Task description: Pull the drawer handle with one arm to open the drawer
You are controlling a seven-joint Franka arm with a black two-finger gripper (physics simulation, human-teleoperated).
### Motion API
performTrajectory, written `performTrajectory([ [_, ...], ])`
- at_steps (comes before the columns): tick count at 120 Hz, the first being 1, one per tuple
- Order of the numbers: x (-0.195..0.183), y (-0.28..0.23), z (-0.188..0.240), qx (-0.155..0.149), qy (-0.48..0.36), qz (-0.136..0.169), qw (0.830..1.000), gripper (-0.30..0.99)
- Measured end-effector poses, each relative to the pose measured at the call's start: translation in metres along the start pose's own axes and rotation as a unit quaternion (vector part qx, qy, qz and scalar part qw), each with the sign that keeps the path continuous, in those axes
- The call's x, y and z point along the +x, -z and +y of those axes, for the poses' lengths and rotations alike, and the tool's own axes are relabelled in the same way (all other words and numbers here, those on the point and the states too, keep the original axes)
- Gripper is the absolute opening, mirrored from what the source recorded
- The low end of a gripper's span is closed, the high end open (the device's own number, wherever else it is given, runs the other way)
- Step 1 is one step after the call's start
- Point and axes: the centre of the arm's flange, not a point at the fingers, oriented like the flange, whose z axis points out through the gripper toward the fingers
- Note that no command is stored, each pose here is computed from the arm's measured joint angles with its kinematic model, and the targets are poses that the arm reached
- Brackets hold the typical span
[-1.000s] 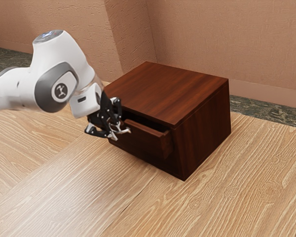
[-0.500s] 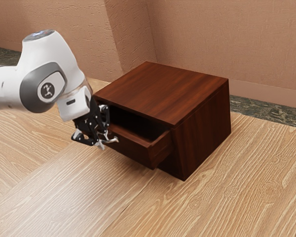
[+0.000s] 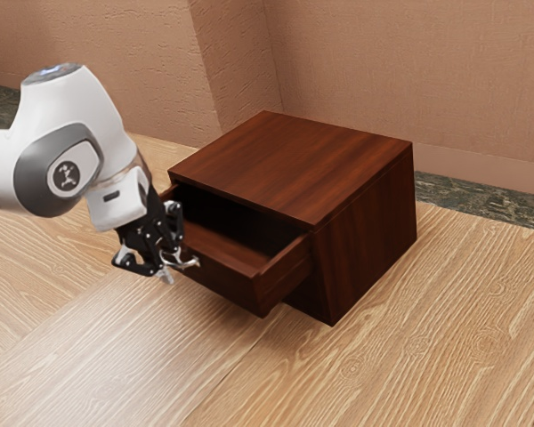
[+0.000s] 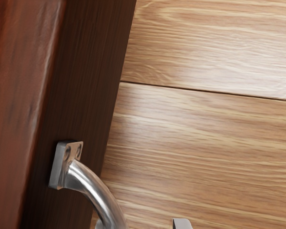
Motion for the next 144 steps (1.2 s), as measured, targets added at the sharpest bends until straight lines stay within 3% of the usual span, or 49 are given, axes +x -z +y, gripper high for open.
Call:
performTrajectory([
  [68,0.001,0.011,0.032,0.01,0.008,-0.004,1.0,-0.01],
  [95,0.004,0.026,0.05,0.02,0.011,-0.004,1.0,-0.12],
  [108,0.025,0.071,0.072,0.059,-0.007,-0.008,0.998,-0.01],
  [121,0.052,0.118,0.087,0.103,-0.027,-0.014,0.994,0.23],
  [144,0.07,0.143,0.096,0.124,-0.034,-0.012,0.992,0.51],
])
